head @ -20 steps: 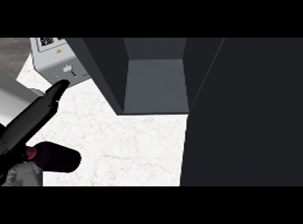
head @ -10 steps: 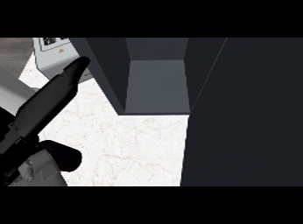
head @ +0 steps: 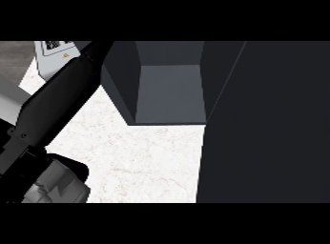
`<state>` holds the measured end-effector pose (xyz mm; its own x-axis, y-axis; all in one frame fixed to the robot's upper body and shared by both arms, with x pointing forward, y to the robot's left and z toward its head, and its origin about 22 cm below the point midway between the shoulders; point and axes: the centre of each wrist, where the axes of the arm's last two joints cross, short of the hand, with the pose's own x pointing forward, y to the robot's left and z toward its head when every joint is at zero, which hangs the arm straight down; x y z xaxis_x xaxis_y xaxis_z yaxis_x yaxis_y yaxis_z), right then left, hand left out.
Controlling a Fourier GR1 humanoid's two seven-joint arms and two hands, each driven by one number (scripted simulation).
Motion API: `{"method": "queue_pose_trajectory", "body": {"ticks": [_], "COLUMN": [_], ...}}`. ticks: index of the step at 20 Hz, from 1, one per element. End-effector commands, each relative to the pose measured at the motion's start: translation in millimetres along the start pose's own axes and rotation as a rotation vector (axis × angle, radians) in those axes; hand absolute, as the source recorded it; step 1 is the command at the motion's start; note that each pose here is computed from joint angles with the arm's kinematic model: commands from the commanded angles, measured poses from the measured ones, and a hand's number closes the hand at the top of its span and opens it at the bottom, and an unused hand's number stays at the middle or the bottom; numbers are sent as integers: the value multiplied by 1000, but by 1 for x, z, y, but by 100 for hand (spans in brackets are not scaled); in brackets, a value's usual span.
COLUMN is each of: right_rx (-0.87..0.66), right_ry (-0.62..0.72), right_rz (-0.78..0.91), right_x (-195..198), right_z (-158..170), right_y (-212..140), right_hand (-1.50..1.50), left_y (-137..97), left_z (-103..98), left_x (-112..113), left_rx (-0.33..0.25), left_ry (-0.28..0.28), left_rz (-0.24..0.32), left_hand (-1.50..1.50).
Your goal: Pick up the wine, place it into the cabinet and close the cabinet
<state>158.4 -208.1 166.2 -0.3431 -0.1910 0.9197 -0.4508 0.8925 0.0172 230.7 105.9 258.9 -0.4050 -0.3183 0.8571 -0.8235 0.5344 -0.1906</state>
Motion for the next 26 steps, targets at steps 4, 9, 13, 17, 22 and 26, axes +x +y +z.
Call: {"method": "queue_pose_trajectory", "body": {"ticks": [4,9,13,17,22,26], "right_rx": [34,-21,-44,-48,-69,-71], "right_ry": [-17,-28,-32,-26,-21,8], "right_rz": [19,16,29,31,46,44], "right_x": [19,28,25,27,26,26], "right_z": [1,3,1,-11,-5,-9], "right_y": [13,11,8,8,10,0], "right_hand": [-150,-150,-150,-150,-150,-150], "left_y": [-2,11,18,18,24,22], "left_z": [0,4,1,-6,-7,-7], "left_x": [23,24,32,40,25,17], "left_rx": [42,-2,-10,10,15,23], "left_ry": [118,134,140,141,181,190], "left_rz": [-51,-73,-63,-62,-115,-113], "left_hand": [-150,-150,-150,-150,-150,-150]}}
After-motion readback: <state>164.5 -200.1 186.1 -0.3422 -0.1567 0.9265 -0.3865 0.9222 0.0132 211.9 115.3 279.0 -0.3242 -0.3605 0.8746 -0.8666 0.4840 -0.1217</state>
